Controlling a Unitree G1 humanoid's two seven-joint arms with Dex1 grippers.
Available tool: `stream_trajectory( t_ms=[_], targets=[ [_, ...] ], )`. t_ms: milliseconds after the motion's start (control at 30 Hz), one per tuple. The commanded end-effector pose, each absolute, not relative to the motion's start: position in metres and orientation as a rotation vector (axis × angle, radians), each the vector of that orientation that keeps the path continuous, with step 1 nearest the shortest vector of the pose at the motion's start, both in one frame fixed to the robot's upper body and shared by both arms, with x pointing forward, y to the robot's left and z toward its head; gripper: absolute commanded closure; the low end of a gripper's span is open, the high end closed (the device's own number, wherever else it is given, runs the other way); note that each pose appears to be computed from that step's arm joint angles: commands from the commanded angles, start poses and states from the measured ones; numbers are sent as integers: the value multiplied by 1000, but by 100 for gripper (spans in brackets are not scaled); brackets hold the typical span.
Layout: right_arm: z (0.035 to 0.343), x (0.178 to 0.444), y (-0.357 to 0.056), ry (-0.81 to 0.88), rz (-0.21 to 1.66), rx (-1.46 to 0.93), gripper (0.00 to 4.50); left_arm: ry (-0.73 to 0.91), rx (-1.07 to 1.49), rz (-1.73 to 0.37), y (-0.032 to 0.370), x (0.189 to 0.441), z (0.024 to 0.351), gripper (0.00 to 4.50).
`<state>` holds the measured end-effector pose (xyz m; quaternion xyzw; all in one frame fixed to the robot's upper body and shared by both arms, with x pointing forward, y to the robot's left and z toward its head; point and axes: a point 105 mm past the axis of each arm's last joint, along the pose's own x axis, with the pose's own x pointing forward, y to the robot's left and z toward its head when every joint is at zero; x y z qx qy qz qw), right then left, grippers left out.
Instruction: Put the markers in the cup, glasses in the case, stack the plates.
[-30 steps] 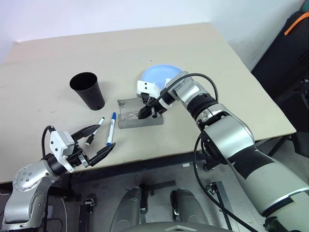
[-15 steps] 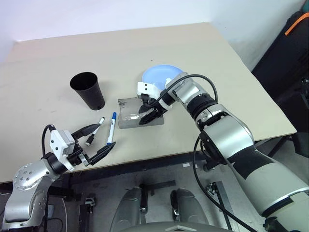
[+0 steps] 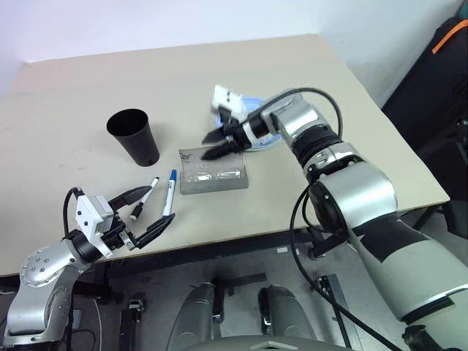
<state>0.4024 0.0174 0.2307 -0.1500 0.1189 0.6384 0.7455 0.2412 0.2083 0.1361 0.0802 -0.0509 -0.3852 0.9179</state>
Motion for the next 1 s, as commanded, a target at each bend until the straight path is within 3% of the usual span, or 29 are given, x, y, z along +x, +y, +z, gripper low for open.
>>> stream_trajectory(
  t_ms=[33,133,167,633,1000],
  targets=[
    [254,413,15,169,1303,-303,339,-136,186,-788,210,241,145,0],
    [251,424,12,146,1198,-282,444,-139,186,-787,208,244,147,0],
    [249,427,11,137,1170,-285,448,-141,186,-788,208,244,148,0],
    [195,445,4,186,955,-453,448,-143,187,-774,207,242,154,0],
    [162,420,6,377,1181,-579,448,-126,192,-744,217,231,150,0]
  ],
)
